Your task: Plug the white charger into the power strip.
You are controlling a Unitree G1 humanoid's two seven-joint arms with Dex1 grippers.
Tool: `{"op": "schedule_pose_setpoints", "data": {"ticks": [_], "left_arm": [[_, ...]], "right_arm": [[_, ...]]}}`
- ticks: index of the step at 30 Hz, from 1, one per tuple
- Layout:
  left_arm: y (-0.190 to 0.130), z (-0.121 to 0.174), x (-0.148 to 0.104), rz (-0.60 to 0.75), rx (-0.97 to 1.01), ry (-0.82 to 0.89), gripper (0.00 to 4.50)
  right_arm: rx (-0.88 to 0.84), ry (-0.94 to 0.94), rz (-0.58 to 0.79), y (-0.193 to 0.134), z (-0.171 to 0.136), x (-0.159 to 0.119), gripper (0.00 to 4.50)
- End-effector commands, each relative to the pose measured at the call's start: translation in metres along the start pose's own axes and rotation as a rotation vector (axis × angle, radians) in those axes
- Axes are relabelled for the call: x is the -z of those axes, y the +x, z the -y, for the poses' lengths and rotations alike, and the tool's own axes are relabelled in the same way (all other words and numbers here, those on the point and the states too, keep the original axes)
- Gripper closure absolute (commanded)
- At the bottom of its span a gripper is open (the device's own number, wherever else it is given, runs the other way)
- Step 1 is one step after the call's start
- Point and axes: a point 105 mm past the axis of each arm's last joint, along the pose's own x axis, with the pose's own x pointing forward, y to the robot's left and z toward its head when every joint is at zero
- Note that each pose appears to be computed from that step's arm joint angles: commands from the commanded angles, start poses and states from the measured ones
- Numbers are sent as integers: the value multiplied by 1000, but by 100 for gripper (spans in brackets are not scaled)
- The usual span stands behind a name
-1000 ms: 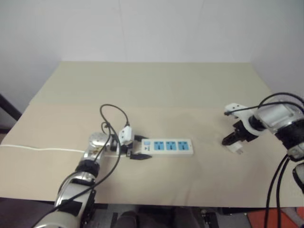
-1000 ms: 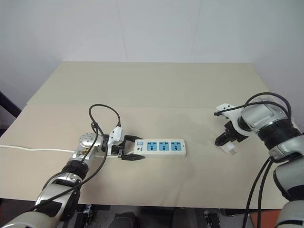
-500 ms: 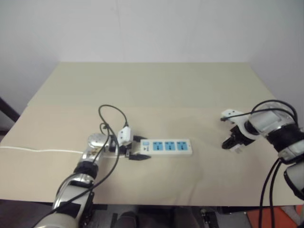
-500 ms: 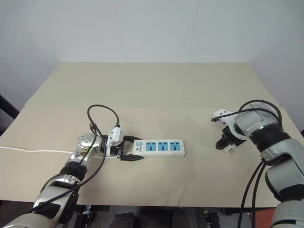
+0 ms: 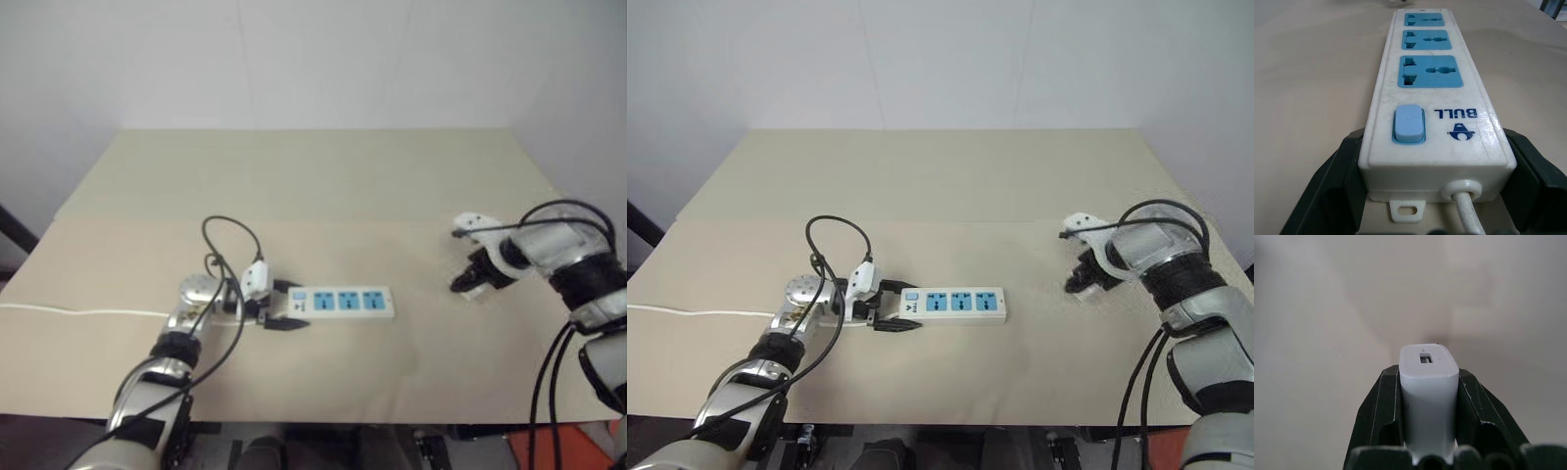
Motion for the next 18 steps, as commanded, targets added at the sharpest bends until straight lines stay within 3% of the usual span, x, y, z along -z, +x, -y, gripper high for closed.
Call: {"op": "schedule_pose_setpoints", "data": {"ticks": [1,5,11,18], "left_arm": [[2,2,4,-43,39,-6,121],[2,2,3,-48,47,-6,121],[-2,1,2,-54,42,-8,121],[-12,-2,1,-66,15,-8,121]], "right_arm": [[-72,-134,310,-32,-28,-55,341],[-200,-193,578,-38,-65,-85,341],[-264,-246,892,-18,-108,-96,341],[-321,-281,1027,5,-137,-94,341]]}}
